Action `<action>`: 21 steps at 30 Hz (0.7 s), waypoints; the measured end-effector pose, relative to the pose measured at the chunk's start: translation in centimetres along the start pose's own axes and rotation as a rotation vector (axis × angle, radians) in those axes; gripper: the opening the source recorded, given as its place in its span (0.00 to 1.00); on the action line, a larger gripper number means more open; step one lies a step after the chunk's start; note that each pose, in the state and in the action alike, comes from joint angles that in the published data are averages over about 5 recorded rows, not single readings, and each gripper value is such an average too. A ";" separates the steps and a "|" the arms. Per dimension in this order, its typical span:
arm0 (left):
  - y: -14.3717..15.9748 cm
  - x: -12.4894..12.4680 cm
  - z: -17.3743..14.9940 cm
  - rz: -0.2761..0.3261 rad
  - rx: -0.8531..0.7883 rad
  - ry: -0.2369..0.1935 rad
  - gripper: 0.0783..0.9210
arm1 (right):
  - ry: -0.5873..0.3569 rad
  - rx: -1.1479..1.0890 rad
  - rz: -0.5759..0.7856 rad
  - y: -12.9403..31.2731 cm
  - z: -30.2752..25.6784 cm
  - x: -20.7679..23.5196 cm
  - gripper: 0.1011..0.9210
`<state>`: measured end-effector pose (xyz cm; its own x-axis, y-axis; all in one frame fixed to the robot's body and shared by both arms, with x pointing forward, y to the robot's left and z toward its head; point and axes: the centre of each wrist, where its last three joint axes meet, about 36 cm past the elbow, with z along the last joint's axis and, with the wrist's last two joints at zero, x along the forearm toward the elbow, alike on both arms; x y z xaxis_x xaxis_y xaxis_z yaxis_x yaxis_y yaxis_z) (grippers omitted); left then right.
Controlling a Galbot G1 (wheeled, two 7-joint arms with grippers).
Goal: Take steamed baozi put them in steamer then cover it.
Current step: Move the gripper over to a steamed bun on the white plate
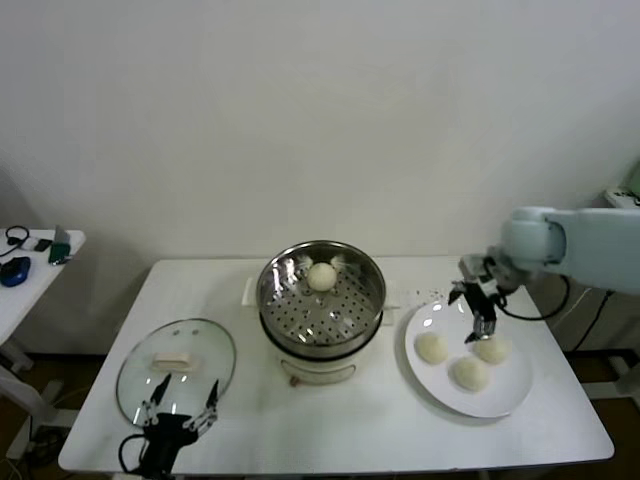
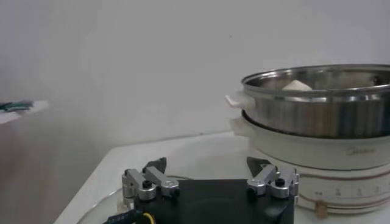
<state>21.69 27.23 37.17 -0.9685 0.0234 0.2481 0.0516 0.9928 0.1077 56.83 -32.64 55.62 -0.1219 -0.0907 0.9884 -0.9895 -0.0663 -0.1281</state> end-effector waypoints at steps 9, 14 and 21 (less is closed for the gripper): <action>0.1 0.3 0.1 -0.013 0.003 0.001 0.88 | 0.022 -0.031 0.014 0.1 -0.4 -5.3 0.88; 0.1 0.5 0.3 -0.019 0.005 0.007 0.88 | 0.027 -0.035 0.030 -0.6 -0.7 -7.4 0.88; -0.1 0.6 0.5 -0.024 0.005 0.014 0.88 | 0.029 -0.034 0.046 -1.7 -1.2 -9.5 0.88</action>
<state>20.98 27.24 36.84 -0.9658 -0.0026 0.2593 0.0266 0.9937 0.1088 59.53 -30.50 46.52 -0.1688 -0.0643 0.9836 -0.9849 -0.0291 -0.1709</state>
